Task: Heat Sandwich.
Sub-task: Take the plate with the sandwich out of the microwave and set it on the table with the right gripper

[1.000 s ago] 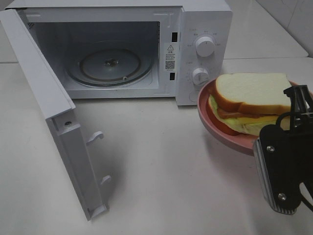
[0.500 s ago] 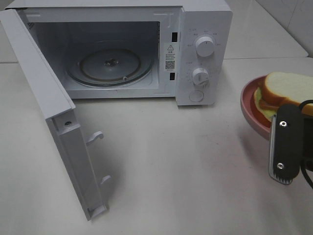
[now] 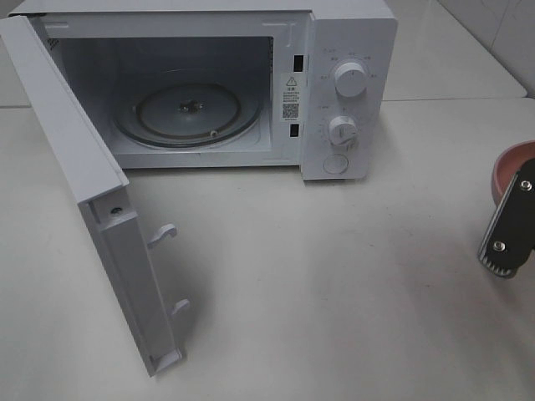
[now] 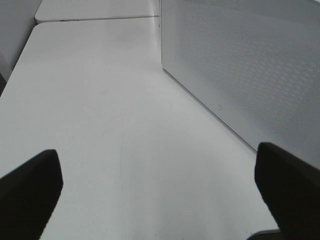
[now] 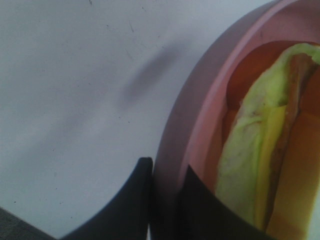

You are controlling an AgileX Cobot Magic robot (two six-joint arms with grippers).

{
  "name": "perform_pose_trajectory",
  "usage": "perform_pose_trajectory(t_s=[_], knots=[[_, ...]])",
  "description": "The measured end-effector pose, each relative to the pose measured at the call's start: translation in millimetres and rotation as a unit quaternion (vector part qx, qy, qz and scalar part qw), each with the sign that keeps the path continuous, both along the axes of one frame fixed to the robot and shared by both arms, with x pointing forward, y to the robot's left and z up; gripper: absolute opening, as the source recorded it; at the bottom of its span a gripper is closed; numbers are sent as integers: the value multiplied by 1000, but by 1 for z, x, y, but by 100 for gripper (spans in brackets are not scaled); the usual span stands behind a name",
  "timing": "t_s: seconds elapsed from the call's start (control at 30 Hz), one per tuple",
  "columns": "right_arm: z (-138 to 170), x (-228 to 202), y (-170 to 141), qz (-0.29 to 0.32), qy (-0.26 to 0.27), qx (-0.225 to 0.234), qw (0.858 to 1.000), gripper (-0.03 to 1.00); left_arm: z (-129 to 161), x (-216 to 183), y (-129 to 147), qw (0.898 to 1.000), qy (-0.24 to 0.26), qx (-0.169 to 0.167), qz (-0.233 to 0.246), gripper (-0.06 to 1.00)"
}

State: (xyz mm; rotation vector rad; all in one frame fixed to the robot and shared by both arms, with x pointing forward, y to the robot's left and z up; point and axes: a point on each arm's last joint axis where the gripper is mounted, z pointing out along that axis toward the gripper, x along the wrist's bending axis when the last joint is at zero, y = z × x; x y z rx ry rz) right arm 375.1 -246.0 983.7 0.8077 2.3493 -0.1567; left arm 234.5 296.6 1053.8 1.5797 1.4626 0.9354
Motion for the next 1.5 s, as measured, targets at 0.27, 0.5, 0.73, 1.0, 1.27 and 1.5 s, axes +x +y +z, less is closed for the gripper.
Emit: perform_pose_trajectory(t_s=[0.27, 0.5, 0.73, 1.0, 1.27, 1.5], knots=[[-9, 3, 0, -58, 9, -11, 998, 10, 0, 0, 0, 1000, 0, 0, 0, 99], [-19, 14, 8, -115, 2, -8, 993, 10, 0, 0, 0, 1000, 0, 0, 0, 99], [-25, 33, 25, -190, -27, 16, 981, 10, 0, 0, 0, 1000, 0, 0, 0, 99], [-35, 50, 40, -224, -30, 14, 974, 10, 0, 0, 0, 1000, 0, 0, 0, 99], [-43, 64, 51, -247, -36, 9, 968, 10, 0, 0, 0, 1000, 0, 0, 0, 99], [-58, 74, 60, -263, -33, -5, 964, 10, 0, 0, 0, 1000, 0, 0, 0, 99]])
